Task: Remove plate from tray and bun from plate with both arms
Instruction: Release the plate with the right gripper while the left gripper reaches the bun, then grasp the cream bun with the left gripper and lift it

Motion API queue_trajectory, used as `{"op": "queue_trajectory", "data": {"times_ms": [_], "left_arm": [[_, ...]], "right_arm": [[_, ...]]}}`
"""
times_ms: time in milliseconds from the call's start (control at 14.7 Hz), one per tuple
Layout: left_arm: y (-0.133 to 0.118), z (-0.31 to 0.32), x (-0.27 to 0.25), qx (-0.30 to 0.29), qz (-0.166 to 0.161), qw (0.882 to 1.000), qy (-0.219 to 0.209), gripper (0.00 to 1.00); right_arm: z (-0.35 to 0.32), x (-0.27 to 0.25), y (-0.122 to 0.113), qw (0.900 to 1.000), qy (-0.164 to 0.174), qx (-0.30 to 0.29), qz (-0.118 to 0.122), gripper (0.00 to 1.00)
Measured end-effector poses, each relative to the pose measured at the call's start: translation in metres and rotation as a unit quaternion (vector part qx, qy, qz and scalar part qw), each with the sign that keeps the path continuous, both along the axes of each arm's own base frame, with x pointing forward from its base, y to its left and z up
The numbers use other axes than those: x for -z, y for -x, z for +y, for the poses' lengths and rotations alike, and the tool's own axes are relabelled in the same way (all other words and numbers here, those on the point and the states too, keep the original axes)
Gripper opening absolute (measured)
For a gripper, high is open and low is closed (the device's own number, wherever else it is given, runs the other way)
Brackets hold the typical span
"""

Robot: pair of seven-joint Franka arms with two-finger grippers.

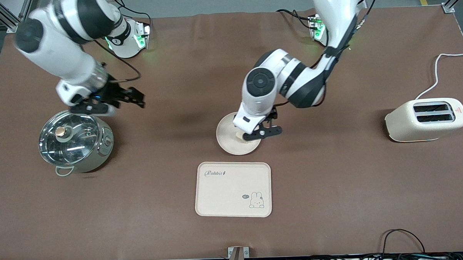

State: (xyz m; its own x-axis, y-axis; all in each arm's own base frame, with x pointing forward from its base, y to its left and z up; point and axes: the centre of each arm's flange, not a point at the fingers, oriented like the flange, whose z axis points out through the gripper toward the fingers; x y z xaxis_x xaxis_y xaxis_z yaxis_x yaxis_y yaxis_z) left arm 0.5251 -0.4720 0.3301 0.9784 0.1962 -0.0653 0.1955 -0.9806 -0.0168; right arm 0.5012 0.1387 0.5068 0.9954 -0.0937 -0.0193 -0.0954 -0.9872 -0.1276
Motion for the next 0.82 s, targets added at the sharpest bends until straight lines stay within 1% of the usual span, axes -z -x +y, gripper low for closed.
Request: {"op": "queue_trajectory", "data": {"times_ms": [136,204,340,408,545,681,749,817], "left_arm": [[0.005,-0.013,0.030,-0.047,-0.006,0.999,-0.003,0.99],[0.005,-0.015,0.044,-0.080,-0.005,0.997,-0.004,0.98],[0.005,-0.015,0.066,-0.140,-0.007,0.990,-0.002,0.97],[0.007,-0.015,0.076,-0.163,-0.009,0.987,0.001,0.97],[0.015,-0.016,0.091,-0.189,-0.012,0.982,0.007,0.96],[0.019,-0.016,0.097,-0.197,-0.013,0.980,0.010,0.95],[0.020,-0.015,0.100,-0.199,-0.013,0.980,0.008,0.91],[0.019,-0.012,0.102,-0.200,-0.014,0.980,0.007,0.90]], "right_arm": [[-0.039,-0.036,-0.004,1.000,0.023,-0.011,-0.007,1.00],[-0.054,-0.053,-0.006,0.999,0.041,-0.016,-0.012,1.00],[-0.072,-0.084,-0.007,0.997,0.073,-0.024,-0.020,1.00],[-0.078,-0.096,-0.007,0.996,0.082,-0.022,-0.024,1.00],[-0.093,-0.124,-0.008,0.995,0.087,-0.028,-0.039,1.00],[-0.116,-0.157,-0.006,0.994,0.087,-0.039,-0.055,1.00],[-0.129,-0.168,-0.005,0.994,0.087,-0.040,-0.062,1.00],[-0.140,-0.176,-0.004,0.993,0.086,-0.038,-0.068,1.00]]}}
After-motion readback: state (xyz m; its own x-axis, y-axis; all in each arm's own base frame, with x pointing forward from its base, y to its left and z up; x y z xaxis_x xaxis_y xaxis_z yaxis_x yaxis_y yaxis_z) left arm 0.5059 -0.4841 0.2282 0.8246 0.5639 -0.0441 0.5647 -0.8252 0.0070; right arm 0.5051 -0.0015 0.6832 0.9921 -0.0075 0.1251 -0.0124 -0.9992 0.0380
